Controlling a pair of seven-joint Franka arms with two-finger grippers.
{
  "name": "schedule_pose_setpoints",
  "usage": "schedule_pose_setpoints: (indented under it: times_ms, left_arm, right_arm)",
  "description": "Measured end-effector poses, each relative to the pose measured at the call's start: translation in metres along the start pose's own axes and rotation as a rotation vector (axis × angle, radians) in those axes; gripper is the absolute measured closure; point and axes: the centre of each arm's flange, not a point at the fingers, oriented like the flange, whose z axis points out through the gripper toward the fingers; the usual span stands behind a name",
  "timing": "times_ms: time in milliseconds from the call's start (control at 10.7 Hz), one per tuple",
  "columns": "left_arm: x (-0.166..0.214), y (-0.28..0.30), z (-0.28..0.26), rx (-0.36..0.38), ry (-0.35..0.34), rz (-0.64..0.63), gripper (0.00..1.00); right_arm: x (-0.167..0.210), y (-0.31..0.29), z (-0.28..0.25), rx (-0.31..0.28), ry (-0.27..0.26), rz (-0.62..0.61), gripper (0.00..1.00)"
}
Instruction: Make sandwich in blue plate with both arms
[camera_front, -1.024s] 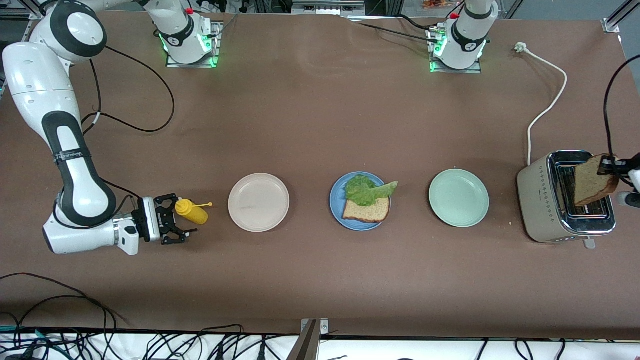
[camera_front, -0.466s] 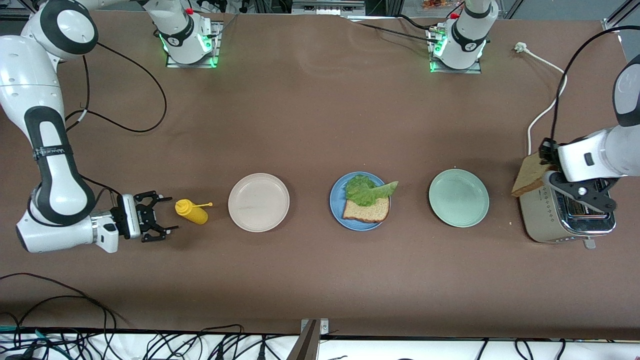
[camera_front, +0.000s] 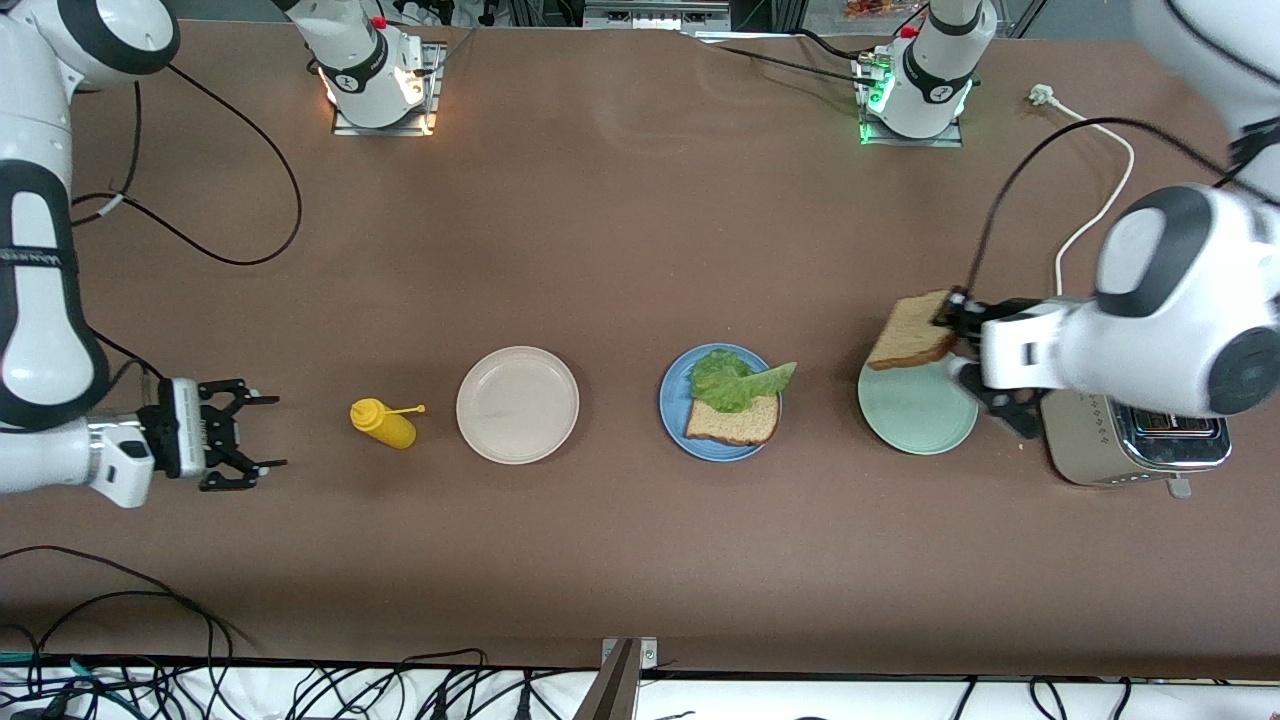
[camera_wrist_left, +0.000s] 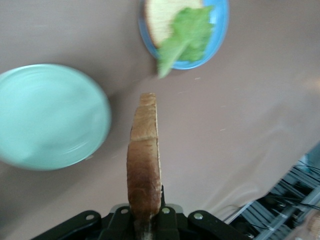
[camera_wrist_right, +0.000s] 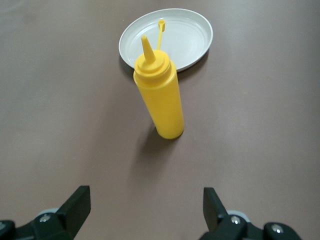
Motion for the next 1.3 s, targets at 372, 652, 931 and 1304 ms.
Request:
schedule_pose_setpoints:
  times_ms: [372, 652, 931, 1304]
  left_arm:
    - [0.086, 0.02, 0.085, -0.26, 0.093, 0.014, 0.89]
    - [0.128, 0.024, 0.135, -0.405, 0.166, -0.013, 0.89]
    - [0.153, 0.006, 0.172, -0.434, 0.243, -0.028, 0.89]
    - [0.165, -0.013, 0.205, -0.468, 0.302, 0.062, 0.86]
  right_arm:
    - [0.049, -0.015, -0.06, -0.051, -0.152, 0.196, 0.0]
    - [0.124, -0.03, -0.096, -0.121, -0.264, 0.389, 0.0]
    - [0.162, -0.053, -0.117, -0.183, -0.295, 0.608, 0.0]
    - [0.216, -0.077, -0.12, -0.296, -0.325, 0.921, 0.0]
